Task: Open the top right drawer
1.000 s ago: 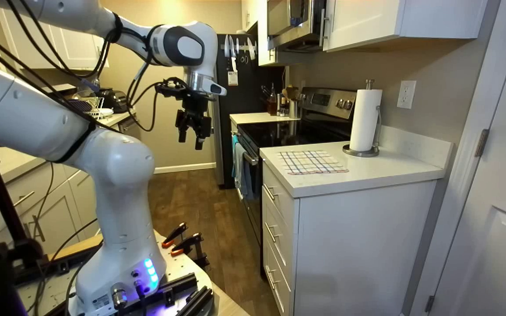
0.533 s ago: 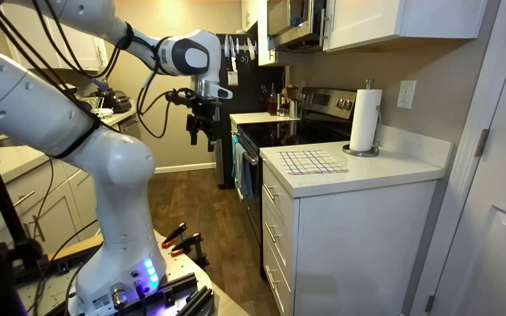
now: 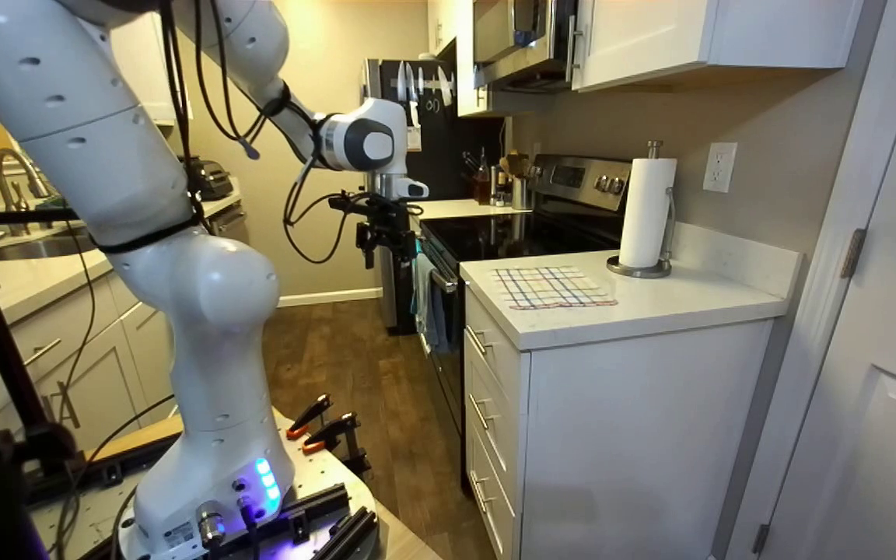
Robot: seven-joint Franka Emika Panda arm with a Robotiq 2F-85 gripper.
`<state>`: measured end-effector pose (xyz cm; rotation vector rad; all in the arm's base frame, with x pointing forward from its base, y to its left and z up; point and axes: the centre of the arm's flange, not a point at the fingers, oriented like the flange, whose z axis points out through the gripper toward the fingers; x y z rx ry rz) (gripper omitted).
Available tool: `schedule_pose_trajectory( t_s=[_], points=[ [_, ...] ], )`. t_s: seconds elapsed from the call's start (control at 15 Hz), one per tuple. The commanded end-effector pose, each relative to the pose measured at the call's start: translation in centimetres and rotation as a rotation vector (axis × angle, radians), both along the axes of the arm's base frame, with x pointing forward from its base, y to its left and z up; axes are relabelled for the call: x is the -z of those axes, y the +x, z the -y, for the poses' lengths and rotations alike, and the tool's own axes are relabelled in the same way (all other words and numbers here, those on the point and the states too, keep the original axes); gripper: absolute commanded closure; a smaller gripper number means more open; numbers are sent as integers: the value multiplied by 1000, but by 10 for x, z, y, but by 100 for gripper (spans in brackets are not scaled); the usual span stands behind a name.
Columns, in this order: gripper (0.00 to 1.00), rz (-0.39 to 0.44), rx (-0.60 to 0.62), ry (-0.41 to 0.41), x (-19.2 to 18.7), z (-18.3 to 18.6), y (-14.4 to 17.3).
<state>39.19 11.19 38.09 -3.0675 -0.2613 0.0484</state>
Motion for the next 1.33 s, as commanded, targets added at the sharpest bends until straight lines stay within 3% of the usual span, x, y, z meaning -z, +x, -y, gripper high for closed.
schedule_pose_trajectory(
  t_s=[0.0, 0.4, 0.67, 1.13, 1.27],
  points=[
    [0, 16, -78, 6, 12, -23, 51],
    [0, 36, -130, 33, 19, -48, 127],
    [0, 16, -113, 29, 46, -46, 162],
    [0, -25, -101, 33, 107, -44, 179],
    [0, -40, -77, 34, 105, -46, 174]
  ],
)
